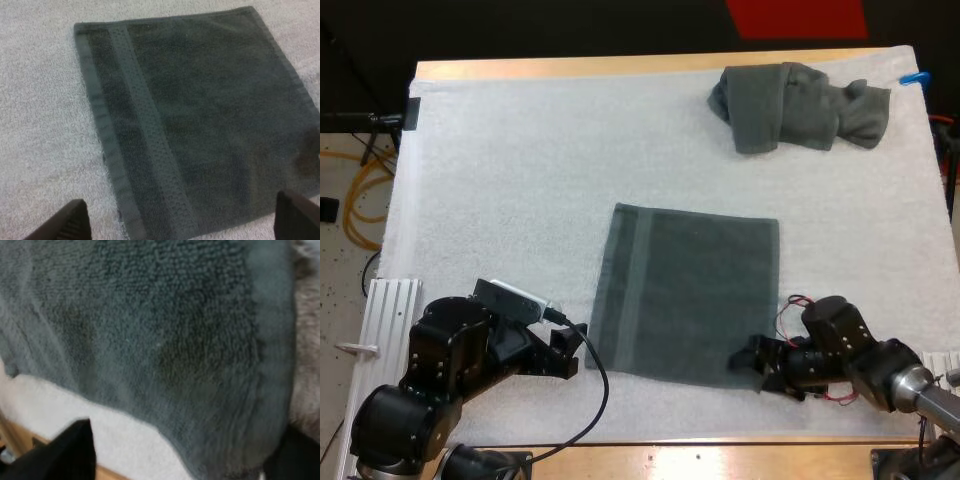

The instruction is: Pick towel from pile fold and stack

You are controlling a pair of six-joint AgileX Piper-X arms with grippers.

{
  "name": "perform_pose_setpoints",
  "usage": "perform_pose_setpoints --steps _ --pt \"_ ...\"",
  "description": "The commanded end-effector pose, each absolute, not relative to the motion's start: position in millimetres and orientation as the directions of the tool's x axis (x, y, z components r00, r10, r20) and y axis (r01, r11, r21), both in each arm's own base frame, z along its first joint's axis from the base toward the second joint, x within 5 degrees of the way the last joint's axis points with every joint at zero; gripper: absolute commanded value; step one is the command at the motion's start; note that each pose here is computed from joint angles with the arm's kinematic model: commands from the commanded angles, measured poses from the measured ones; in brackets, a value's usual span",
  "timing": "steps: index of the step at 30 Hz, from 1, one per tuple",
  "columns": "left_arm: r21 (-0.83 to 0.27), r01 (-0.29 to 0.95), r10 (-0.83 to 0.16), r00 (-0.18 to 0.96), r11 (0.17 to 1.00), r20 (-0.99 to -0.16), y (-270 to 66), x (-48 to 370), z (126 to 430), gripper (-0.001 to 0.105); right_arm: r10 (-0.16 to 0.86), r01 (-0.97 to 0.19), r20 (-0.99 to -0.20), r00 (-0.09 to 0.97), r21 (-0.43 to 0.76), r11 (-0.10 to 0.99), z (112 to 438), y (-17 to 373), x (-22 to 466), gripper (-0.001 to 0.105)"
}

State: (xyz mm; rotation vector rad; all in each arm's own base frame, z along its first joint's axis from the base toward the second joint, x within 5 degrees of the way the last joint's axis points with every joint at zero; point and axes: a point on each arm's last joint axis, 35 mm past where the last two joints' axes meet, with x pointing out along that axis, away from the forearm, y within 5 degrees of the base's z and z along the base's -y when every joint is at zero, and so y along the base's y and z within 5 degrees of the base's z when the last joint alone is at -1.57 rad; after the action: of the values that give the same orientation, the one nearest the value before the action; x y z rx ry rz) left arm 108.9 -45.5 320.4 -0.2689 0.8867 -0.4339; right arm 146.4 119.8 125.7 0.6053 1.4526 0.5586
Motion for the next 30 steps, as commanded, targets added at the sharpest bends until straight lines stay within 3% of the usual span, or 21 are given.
perform_pose_setpoints --steps 1,3,4,5,10,16,24,30 --pt "-0.413 0.255 -0.481 0.559 0.875 -0.675 -45.7 108.1 322.1 0.072 0.655 0.027 -0.755 0.033 0.656 0.754 119.9 118.4 144.1 0.049" --pt "-0.413 0.254 -0.481 0.558 0.875 -0.677 -45.7 108.1 321.2 0.072 0.647 0.025 -0.762 0.043 0.648 0.761 119.7 118.1 144.5 0.021" --pt "-0.412 0.253 -0.48 0.557 0.875 -0.678 -45.7 108.2 320.6 0.072 0.645 0.023 -0.762 0.045 0.647 0.762 119.7 118.0 144.5 0.015" --pt "-0.412 0.251 -0.479 0.553 0.876 -0.682 -45.7 108.2 318.6 0.072 0.646 0.008 -0.761 0.052 0.647 0.762 121.0 118.0 144.6 0.0" --pt "-0.44 0.246 -0.503 0.491 0.864 -0.712 -47.3 108.6 297.3 0.072 0.628 -0.04 -0.775 0.073 0.627 0.778 131.0 114.2 140.7 0.001" --pt "-0.592 0.176 -0.614 0.331 0.787 -0.717 -59.5 122.0 256.3 0.072 0.573 -0.066 -0.816 0.074 0.569 0.82 144.0 103.8 128.0 0.001" --pt "-0.565 0.103 -0.574 0.094 0.819 -0.814 -97.3 146.4 206.3 0.072 0.539 -0.084 -0.836 0.106 0.532 0.842 150.6 98.2 122.7 0.001" --pt "-0.458 0.04 -0.459 0.063 0.888 -0.886 -112.8 163.7 172.4 0.072 0.539 -0.084 -0.836 0.106 0.532 0.842 150.6 98.2 122.7 0.001"
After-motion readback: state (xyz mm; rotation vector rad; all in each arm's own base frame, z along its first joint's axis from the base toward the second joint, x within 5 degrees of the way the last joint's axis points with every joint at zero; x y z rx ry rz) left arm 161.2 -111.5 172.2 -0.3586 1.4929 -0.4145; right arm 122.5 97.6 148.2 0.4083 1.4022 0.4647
